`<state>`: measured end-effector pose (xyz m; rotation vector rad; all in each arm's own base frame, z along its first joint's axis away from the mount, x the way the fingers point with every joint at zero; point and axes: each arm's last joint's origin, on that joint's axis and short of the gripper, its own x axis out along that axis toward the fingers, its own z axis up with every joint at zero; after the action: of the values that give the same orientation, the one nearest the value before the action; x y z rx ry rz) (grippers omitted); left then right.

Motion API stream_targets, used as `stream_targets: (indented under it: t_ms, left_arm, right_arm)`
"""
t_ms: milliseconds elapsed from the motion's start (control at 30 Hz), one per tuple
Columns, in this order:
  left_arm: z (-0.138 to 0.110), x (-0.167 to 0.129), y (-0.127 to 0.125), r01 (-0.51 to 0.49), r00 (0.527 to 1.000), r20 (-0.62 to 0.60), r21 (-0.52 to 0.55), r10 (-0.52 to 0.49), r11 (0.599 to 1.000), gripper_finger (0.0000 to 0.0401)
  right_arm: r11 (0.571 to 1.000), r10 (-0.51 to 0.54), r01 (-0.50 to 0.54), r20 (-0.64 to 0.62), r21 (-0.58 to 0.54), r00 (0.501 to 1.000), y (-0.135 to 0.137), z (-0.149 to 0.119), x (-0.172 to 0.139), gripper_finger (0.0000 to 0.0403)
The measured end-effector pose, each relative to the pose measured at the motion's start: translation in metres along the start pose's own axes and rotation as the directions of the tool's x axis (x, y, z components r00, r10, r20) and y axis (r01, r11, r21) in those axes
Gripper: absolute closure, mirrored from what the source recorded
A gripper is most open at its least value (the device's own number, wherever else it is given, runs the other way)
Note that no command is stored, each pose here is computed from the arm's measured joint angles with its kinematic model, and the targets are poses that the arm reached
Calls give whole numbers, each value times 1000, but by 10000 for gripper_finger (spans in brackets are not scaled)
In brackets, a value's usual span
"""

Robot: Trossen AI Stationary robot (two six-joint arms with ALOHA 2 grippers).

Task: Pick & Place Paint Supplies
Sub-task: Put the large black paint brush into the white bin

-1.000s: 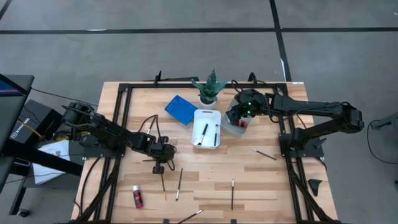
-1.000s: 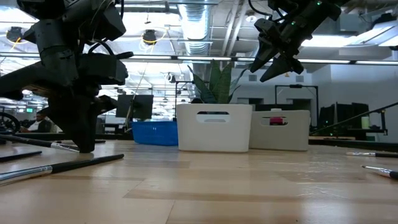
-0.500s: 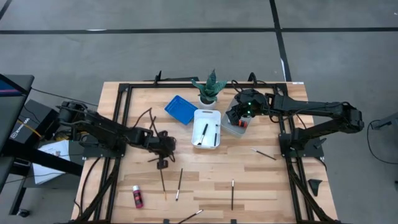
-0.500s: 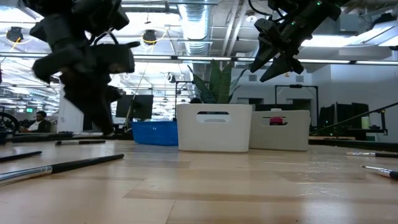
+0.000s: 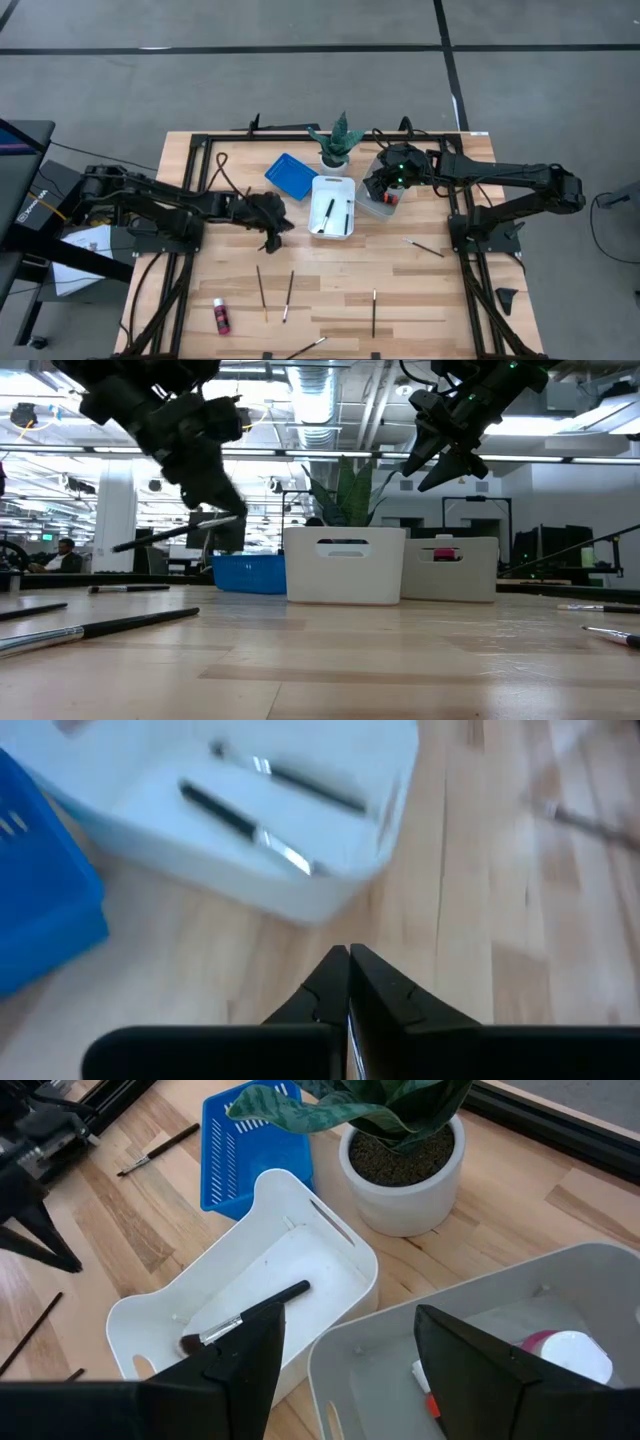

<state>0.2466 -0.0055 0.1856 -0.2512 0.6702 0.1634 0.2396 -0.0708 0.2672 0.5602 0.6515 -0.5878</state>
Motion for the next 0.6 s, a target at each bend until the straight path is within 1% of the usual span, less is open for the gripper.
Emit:
stream_targets:
  t_ms: [167,333,467,600]
  left_arm:
    - [13,0,9,-6,994,110,-61,12,998,401]
    - [25,-1,18,-25,976,211,-123,51,992,401]
    - [31,-2,25,-41,961,264,-153,81,987,401]
    - [36,-3,32,-68,941,309,-219,135,973,401]
  right_arm:
    - [1000,0,0,0,0,1000,0,0,0,182]
    - [1000,-2,2,1,0,1000,0,0,0,182]
    - [1000,-8,8,4,5,1000,-2,1,0,182]
    - [1000,-16,15,8,9,1000,-3,2,0,182]
